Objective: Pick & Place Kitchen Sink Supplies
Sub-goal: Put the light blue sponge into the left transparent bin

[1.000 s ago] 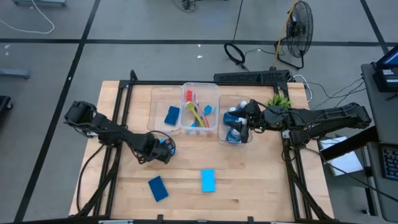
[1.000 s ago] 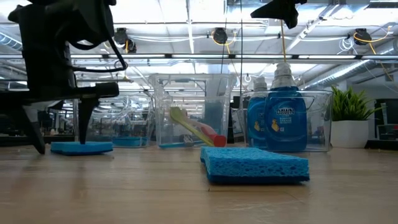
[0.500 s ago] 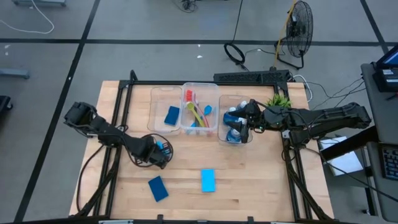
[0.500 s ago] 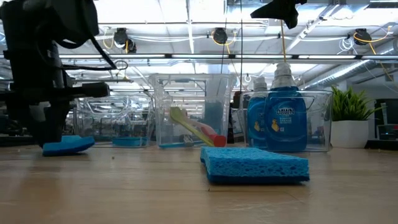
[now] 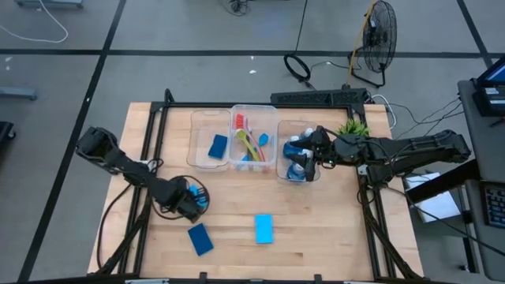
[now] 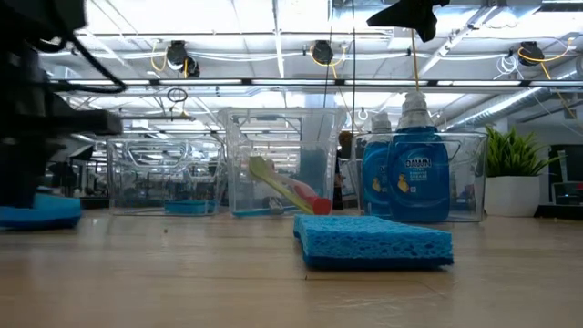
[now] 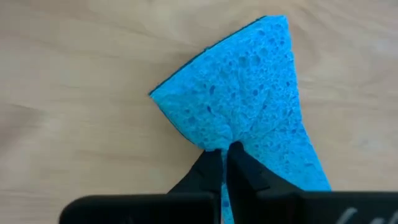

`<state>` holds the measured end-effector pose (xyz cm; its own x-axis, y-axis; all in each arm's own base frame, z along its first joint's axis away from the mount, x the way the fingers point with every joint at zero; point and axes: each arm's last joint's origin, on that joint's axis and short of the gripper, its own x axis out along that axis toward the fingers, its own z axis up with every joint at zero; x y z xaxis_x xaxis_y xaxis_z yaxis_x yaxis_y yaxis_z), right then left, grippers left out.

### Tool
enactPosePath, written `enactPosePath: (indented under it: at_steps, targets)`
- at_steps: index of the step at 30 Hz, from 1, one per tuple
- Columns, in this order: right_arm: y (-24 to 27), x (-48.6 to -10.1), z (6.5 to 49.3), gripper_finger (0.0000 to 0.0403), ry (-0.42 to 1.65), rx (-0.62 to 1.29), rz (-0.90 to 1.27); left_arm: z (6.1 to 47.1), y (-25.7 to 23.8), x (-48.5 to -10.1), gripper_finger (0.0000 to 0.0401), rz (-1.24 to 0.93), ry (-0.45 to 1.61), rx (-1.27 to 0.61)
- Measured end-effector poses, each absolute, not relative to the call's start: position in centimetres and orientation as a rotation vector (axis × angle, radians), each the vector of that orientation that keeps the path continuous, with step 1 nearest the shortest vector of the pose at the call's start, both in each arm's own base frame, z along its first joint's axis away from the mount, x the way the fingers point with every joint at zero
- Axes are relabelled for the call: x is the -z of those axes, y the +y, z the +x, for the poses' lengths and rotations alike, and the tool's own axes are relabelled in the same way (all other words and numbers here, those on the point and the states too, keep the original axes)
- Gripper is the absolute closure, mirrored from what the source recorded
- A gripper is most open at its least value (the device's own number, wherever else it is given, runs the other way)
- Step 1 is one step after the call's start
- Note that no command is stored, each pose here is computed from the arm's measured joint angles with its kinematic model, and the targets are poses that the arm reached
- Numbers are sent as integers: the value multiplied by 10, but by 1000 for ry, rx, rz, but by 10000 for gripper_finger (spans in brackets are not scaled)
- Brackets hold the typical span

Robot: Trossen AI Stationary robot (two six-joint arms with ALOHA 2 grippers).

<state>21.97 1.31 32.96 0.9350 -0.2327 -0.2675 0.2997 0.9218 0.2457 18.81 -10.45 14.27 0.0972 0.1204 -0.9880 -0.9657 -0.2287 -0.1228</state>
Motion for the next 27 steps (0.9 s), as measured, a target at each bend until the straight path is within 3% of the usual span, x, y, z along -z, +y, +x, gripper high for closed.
enactPosePath:
  at_steps: [18, 22, 27]
  targets:
    - [13, -330, 220, 190, 232, 275, 289, 138, -105, -183, 397, -1240, 1114, -1314]
    - [13, -330, 220, 190, 230, 275, 290, 139, -107, -187, 397, -1134, 1202, -1118]
    - [13, -330, 220, 190, 230, 275, 290, 153, -116, -195, 397, -937, 1197, -643]
